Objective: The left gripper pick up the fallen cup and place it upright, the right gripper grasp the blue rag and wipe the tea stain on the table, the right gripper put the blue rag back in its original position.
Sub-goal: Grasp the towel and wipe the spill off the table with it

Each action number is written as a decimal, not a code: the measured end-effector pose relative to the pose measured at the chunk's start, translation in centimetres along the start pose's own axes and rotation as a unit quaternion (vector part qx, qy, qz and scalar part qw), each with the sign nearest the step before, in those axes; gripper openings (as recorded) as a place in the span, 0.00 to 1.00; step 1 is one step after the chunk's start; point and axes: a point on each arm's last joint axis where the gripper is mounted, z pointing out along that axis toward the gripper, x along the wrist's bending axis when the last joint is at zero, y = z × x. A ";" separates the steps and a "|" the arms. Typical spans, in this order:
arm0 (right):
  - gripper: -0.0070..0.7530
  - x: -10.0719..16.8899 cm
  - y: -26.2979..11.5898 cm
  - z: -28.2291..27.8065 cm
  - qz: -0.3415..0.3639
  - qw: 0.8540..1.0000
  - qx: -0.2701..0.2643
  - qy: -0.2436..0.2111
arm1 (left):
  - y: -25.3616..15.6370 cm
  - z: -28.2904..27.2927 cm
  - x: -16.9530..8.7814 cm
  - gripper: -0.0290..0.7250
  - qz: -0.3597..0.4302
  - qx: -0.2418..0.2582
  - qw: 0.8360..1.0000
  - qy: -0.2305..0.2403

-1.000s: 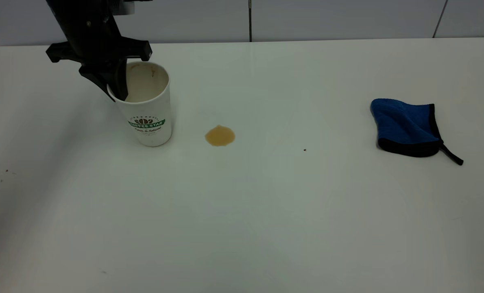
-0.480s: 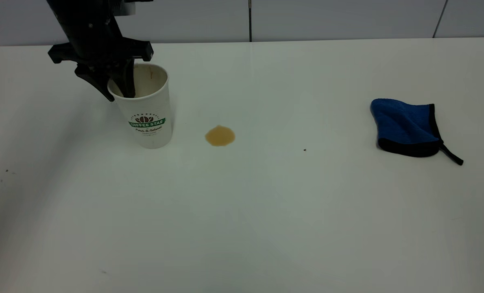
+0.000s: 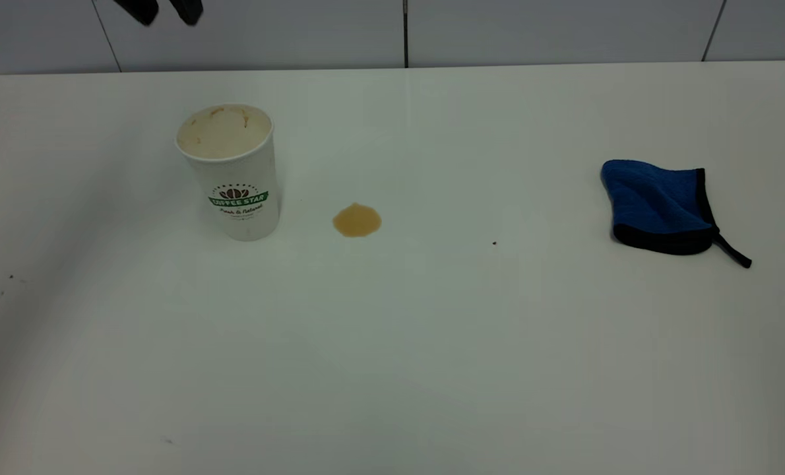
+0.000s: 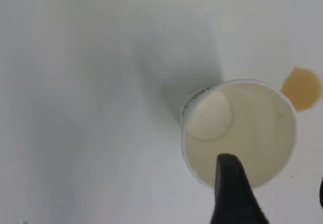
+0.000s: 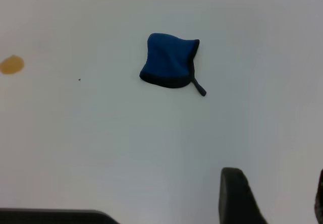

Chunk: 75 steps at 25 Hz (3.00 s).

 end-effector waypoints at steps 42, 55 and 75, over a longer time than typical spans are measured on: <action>0.54 0.0 0.0 0.0 0.000 1.000 0.000 0.000 | -33.3 -16.8 -0.5 0.73 0.015 -0.027 0.998 0.054; 0.54 0.0 0.0 0.0 0.000 1.000 0.000 0.000 | -34.9 -15.7 -0.7 0.73 0.010 -0.084 0.996 0.032; 0.54 0.0 0.0 0.0 0.000 1.000 0.000 0.000 | -35.8 -15.1 -0.7 0.73 0.014 -0.039 0.999 0.029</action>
